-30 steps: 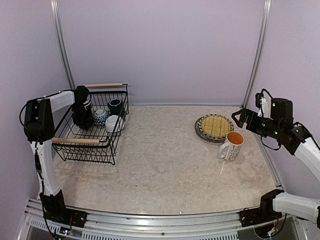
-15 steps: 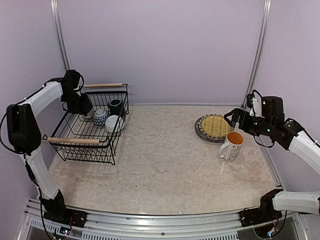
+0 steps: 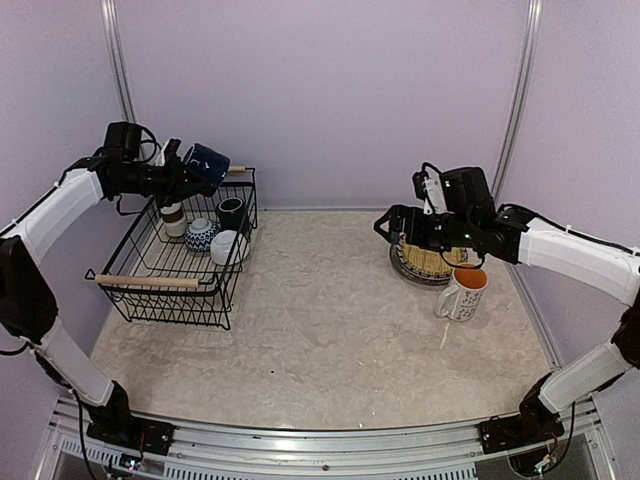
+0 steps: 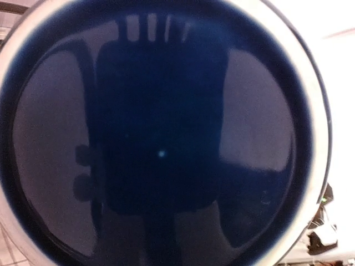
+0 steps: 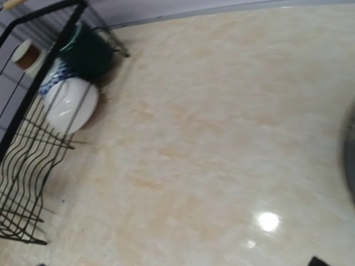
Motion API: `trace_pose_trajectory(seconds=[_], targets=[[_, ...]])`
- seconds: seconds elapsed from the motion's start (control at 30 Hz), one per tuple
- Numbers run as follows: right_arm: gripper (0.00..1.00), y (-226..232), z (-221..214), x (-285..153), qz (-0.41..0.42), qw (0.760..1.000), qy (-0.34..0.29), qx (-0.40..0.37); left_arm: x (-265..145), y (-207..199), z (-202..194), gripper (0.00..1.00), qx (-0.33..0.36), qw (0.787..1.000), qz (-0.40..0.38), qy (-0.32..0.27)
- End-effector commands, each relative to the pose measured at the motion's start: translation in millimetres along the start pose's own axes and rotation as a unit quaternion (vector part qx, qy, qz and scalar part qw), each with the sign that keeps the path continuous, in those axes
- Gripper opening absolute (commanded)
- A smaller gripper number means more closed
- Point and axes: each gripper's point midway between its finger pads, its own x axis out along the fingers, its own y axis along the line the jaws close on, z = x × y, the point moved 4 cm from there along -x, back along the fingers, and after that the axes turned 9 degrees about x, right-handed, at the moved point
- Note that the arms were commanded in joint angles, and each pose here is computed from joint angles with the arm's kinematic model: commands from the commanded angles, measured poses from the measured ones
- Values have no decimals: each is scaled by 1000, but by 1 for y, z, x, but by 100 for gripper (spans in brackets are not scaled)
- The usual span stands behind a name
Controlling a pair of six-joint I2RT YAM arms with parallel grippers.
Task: Unload the mixed dishes from the dish rack
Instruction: Pass from the left arm to the right
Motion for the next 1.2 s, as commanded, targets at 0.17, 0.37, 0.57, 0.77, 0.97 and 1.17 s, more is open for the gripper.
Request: trace_pose_trajectory(seconds=[0.17,0.37,0.57,0.77,0.97,1.17], targets=[[98,77,3,41,85,991,-18,-97,16,-93,-18,0,-6,941,-328,79],[95,98,12,45,123,979,-47,-152,33,-124,-44,0,-19,906,-395,147],[91,124,28,36,190,961,-94,-177,40,-150,-65,0,-16,880,-437,188],[84,148,31,28,278,936,-118,-183,50,-160,-79,0,-20,868,-449,213],[64,157,33,38,307,928,-122,-173,52,-168,-87,0,-12,859,-458,229],[46,161,31,41,335,919,-129,-163,51,-178,-95,0,0,850,-470,240]])
